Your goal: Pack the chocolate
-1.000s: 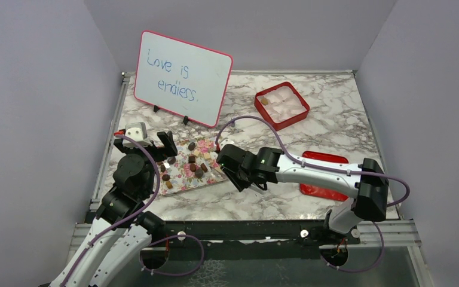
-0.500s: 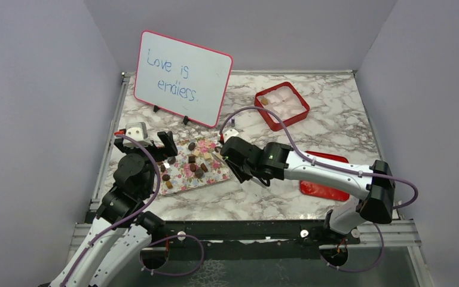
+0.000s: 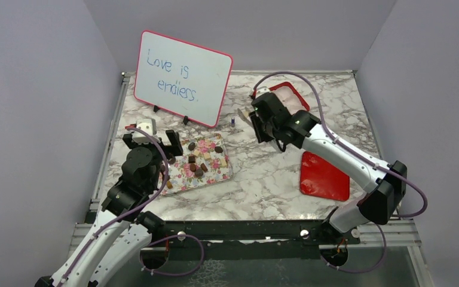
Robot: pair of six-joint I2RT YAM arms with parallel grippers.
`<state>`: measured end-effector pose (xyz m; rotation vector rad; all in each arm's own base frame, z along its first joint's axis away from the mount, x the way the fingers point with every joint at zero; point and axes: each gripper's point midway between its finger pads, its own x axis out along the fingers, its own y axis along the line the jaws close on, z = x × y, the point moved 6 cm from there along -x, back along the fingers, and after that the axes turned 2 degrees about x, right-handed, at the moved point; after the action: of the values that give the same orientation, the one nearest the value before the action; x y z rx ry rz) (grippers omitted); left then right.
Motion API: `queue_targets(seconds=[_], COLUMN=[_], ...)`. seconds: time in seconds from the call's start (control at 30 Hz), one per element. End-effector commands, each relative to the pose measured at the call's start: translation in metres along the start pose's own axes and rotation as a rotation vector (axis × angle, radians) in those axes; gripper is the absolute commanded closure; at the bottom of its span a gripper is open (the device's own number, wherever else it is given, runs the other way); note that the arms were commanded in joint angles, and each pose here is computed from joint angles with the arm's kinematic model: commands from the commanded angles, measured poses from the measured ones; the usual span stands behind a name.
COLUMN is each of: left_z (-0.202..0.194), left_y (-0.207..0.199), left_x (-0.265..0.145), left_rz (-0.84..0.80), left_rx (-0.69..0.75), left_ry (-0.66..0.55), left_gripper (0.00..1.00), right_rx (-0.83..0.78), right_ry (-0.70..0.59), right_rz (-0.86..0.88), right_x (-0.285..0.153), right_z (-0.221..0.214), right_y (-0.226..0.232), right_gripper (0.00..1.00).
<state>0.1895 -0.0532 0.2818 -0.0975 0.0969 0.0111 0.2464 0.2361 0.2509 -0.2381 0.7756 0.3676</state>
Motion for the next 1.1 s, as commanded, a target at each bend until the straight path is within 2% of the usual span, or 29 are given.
queue_targets(seconds=[0.0, 0.2, 0.43, 0.77, 1.07], left_z=[-0.006, -0.01, -0.009, -0.01, -0.01], left_y=[-0.013, -0.016, -0.019, -0.025, -0.026], left_x=[0.006, 0.007, 0.006, 0.005, 0.004], left_rz=[-0.074, -0.094, -0.119, -0.17, -0.181], left_rx=[0.029, 0.033, 0.023, 0.011, 0.001], left_ry=[0.04, 0.059, 0.056, 0.063, 0.061], left_gripper=[0.01, 0.01, 0.01, 0.01, 0.01], right_rx=[0.078, 0.208, 0.32, 0.354, 0.349], right_ry=[-0.114, -0.11, -0.093, -0.05, -0.013], right_rz=[-0.023, -0.124, -0.158, -0.191, -0.258], right_x=[-0.001, 0.027, 0.058, 0.109, 0.133], right_z=[0.041, 0.055, 0.059, 0.062, 0.063], right_y=[-0.029, -0.083, -0.127, -0.145, -0.155], right_gripper=[0.72, 0.72, 0.72, 0.72, 0.71])
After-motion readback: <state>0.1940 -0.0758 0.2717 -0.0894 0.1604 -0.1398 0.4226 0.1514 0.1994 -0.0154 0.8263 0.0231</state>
